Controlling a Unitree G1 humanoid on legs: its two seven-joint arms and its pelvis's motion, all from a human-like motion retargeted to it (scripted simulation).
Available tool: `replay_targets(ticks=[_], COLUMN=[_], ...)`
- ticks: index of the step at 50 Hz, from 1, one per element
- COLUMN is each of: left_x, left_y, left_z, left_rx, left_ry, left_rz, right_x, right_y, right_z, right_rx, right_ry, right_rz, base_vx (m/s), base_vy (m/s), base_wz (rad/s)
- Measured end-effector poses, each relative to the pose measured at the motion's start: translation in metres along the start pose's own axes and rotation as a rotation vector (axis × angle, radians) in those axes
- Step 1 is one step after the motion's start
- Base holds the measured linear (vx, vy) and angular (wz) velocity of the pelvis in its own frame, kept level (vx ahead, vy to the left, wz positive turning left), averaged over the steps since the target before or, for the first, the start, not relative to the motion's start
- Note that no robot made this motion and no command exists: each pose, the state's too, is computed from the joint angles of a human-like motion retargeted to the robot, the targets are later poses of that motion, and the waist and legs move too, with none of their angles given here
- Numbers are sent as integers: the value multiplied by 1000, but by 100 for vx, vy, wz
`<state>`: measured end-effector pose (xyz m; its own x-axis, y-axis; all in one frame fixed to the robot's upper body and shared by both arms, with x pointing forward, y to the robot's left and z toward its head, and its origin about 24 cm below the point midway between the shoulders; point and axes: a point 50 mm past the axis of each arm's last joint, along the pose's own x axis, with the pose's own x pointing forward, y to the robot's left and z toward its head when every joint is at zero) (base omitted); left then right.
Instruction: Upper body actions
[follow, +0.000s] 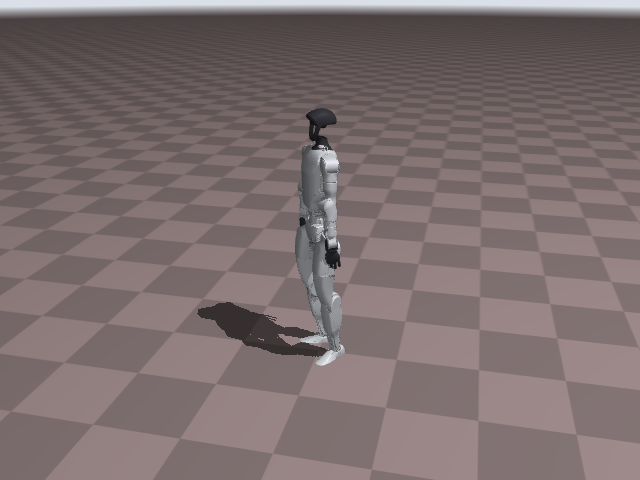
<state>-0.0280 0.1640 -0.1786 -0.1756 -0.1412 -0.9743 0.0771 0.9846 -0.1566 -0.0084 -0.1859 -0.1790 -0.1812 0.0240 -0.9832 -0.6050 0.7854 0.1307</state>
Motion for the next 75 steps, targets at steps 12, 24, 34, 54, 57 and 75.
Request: replay_targets(ticks=[12, 24, 34, 54, 57, 75], left_x=[0, -1, -1, -1, -1, -1], left_y=[0, 3, 4, 6, 6, 6], left_z=[-1, -4, -5, -5, -5, -5], left_rx=[-3, -38, -30, -19, -20, -24], left_ry=[0, 1, 2, 7, 7, 5], left_rz=[-2, -10, -11, -11, -10, -8], right_x=[0, 0, -1, -1, -1, -1], right_y=[1, -2, -3, -4, -5, -4], right_z=[5, 1, -2, 1, 1, 0], right_rx=[-47, -36, -39, -65, -65, -76], right_ry=[-16, -4, 8, -3, -2, 2], right_rz=[1, -8, -14, -19, -21, -22], base_vx=[0, 0, 0, 0, 0, 0], base_vy=[0, 0, 0, 0, 0, 0], base_wz=[9, 6, 0, 0, 0, 0])
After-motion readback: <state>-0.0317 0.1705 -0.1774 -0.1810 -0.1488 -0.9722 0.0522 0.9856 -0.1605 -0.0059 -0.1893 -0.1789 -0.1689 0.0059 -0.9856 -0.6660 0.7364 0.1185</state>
